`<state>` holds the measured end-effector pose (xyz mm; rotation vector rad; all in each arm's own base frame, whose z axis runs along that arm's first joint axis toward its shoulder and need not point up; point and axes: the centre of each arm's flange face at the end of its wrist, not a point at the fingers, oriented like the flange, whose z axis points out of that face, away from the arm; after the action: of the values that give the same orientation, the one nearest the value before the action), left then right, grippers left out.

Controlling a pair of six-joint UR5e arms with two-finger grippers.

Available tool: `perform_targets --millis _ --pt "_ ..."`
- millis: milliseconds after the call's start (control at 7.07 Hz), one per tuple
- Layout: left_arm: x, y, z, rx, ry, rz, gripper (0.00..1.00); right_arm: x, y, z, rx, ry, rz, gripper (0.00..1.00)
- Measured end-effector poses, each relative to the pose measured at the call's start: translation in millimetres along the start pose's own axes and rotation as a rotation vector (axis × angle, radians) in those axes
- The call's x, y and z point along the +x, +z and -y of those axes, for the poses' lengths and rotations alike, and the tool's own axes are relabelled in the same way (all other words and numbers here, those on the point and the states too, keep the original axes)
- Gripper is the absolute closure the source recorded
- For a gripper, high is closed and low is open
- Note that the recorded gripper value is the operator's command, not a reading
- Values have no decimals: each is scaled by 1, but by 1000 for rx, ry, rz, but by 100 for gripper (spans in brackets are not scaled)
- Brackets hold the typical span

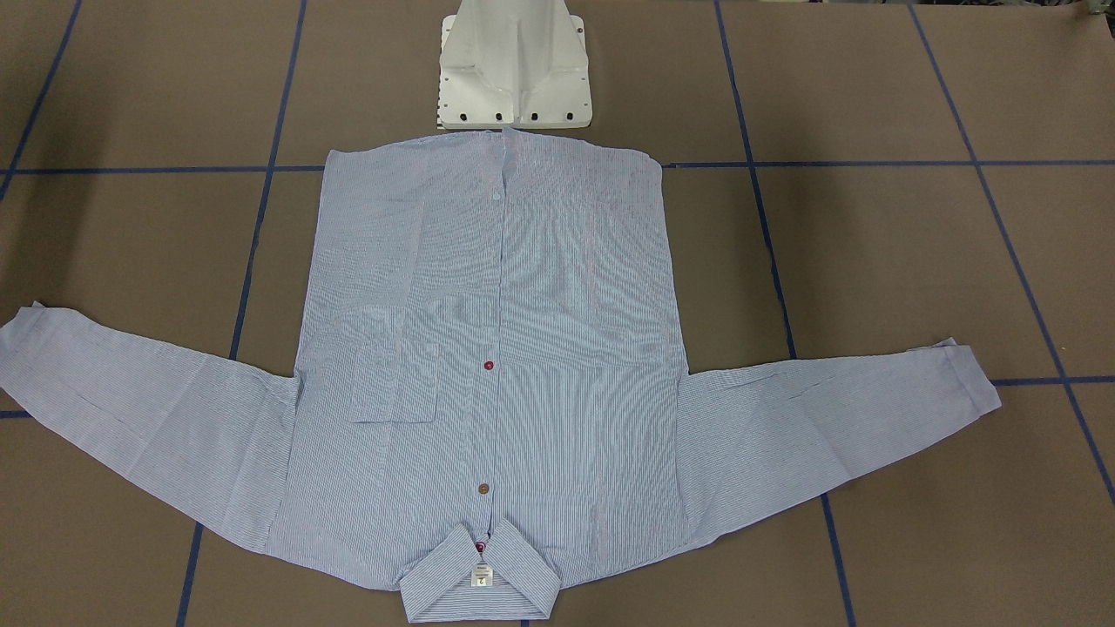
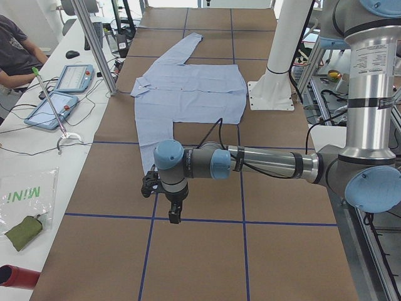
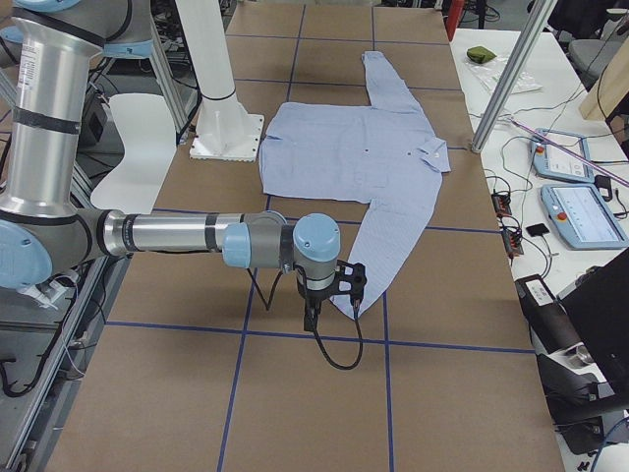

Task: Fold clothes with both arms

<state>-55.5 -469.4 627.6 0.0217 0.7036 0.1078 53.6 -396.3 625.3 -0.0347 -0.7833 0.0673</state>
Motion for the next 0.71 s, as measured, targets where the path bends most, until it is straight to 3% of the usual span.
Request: perform_targets --millis 425,708 --pt "2 -2 2 11 15 0 1 -2 -1 3 3 0 2 0" --pt "7 -9 9 75 71 13 1 -3 3 9 -2 -1 4 0"
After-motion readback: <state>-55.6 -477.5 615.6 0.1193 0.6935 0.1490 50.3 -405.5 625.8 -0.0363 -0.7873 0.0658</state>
